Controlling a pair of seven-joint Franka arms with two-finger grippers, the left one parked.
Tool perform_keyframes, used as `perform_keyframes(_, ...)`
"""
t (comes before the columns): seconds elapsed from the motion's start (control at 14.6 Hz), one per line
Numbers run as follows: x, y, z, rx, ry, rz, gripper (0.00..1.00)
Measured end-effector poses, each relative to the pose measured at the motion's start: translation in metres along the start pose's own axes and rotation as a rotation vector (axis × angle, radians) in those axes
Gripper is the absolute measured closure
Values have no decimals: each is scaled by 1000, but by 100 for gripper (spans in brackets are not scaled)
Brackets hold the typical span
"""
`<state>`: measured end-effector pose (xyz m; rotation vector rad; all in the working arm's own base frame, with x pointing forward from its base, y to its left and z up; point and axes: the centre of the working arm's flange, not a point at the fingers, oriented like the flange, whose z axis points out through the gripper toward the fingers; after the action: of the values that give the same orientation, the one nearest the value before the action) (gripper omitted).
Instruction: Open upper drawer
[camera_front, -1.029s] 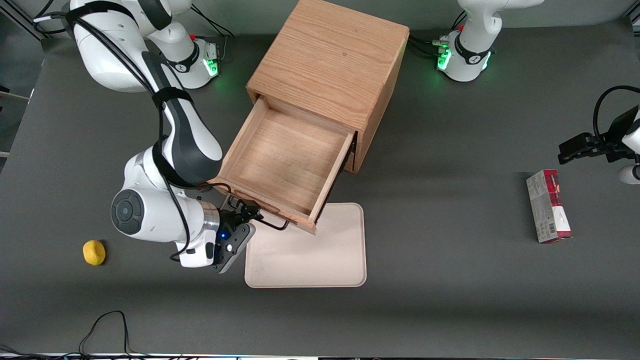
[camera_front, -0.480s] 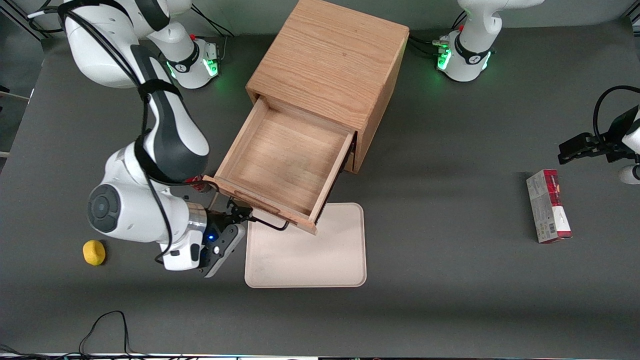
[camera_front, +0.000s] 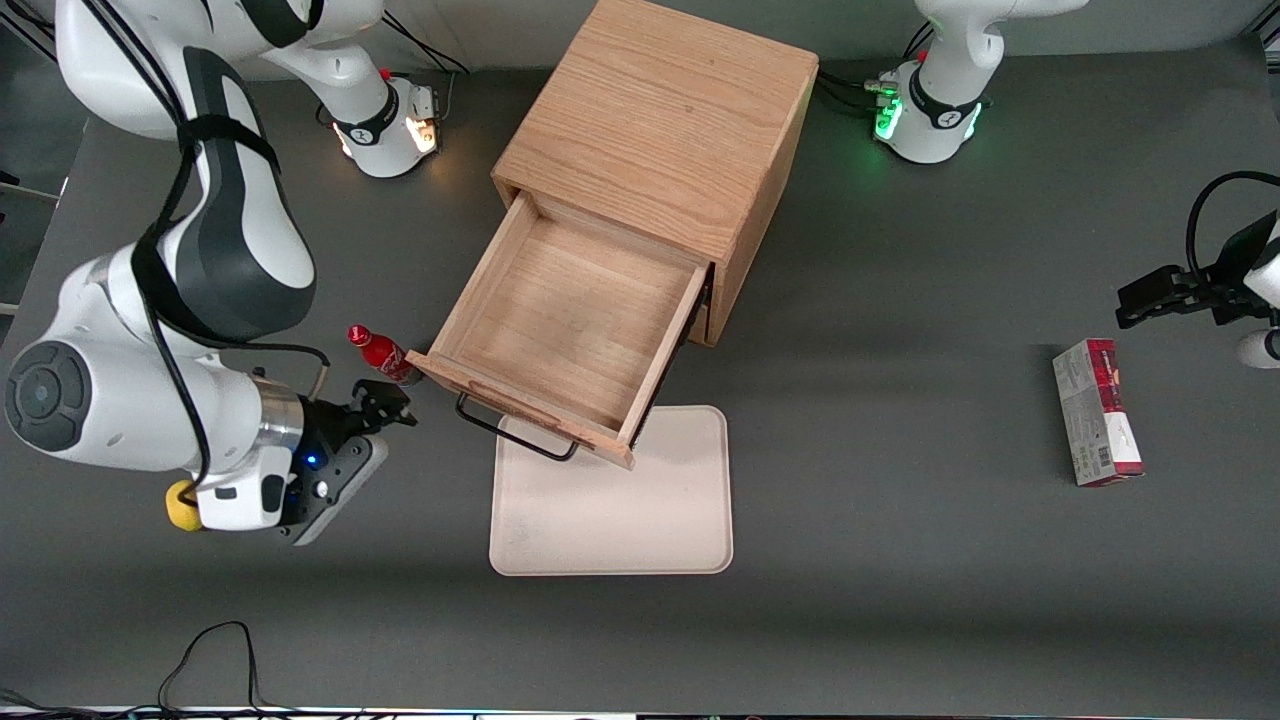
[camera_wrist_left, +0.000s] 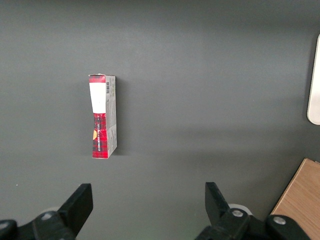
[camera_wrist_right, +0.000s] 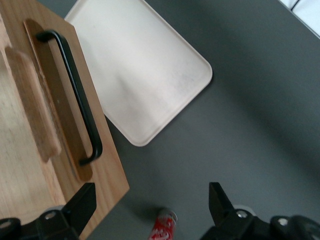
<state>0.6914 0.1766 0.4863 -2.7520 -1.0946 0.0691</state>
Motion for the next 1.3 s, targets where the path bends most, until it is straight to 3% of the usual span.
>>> perform_keyframes(0.14,-25,-4,-6,-25,-46,95,0)
perform_keyframes(0.27,-53,-11,-16,-81,-94,176,0)
perform_keyframes(0.41,-76,-25,-28,-118,-115,283,0)
perform_keyframes(0.75,-146,-9,-72,-118,-104,483,1)
perform_keyframes(0.96,-180,2,-102,-74,-45,550,0)
perform_keyframes(1.3,-192,-19,-105,-57,-36,537,1)
